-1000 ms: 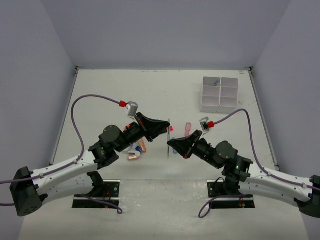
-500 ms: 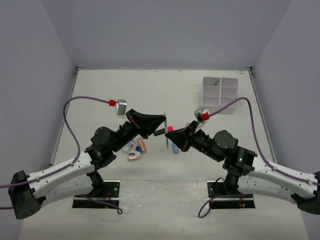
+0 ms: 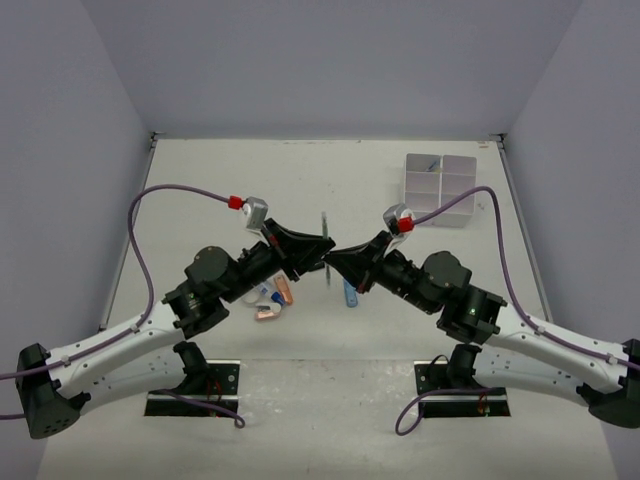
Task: Sort the stationery into containers
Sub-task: Close the pen cap on the pen.
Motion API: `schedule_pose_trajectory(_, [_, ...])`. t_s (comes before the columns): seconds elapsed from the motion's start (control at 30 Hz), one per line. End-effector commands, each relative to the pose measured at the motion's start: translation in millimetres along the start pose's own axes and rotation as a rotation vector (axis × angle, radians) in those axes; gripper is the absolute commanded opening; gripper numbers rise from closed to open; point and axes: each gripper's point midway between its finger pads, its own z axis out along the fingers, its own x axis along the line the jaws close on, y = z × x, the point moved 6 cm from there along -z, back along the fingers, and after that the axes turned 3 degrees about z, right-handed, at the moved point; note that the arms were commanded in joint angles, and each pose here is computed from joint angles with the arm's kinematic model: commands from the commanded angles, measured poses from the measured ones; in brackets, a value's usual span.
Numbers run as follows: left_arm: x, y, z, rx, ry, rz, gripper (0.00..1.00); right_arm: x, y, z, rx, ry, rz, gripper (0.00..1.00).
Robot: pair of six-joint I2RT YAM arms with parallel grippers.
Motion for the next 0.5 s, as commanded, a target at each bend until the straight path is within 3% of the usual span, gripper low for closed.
schedule_pose_trajectory(0.0, [-8,8,0,0.015,-0.045,0.060,0.00,26,10,4,-0.032,0.171,0.004,0.03])
schedule_pose_trajectory(0.07, [-15,9,-3,0.011,-0.102,0.069,0.00,28,4,7,-0.004,0.195,-0.002,0.22])
schedule_pose_trajectory(0.13, [-22,12,-7,-0.007,-0.154,0.070,0.00,28,-1,11,0.015,0.200,-0.001,0.27])
schedule_pose_trajectory(0.23, [-27,16,-9,-0.026,-0.186,0.064,0.00,28,-2,17,0.022,0.189,0.001,0.24])
schedule_pose_trajectory(0.33, [-27,17,-7,-0.023,-0.178,0.061,0.00,31,4,19,0.013,0.190,-0.001,0.04])
schedule_pose_trajectory(0.37, [-25,18,-7,-0.021,-0.157,0.063,0.00,30,5,19,0.012,0.186,-0.001,0.01])
schedule_pose_trajectory(0.4, [-24,20,-6,-0.023,-0.140,0.069,0.07,30,6,17,0.007,0.183,-0.003,0.00])
schedule_pose_trajectory(0.43, [-22,20,-6,-0.016,-0.118,0.077,0.30,29,7,16,0.002,0.180,-0.006,0.00])
schedule_pose_trajectory(0.47, [-21,22,-6,-0.019,-0.106,0.081,0.40,28,6,16,0.003,0.176,-0.007,0.00])
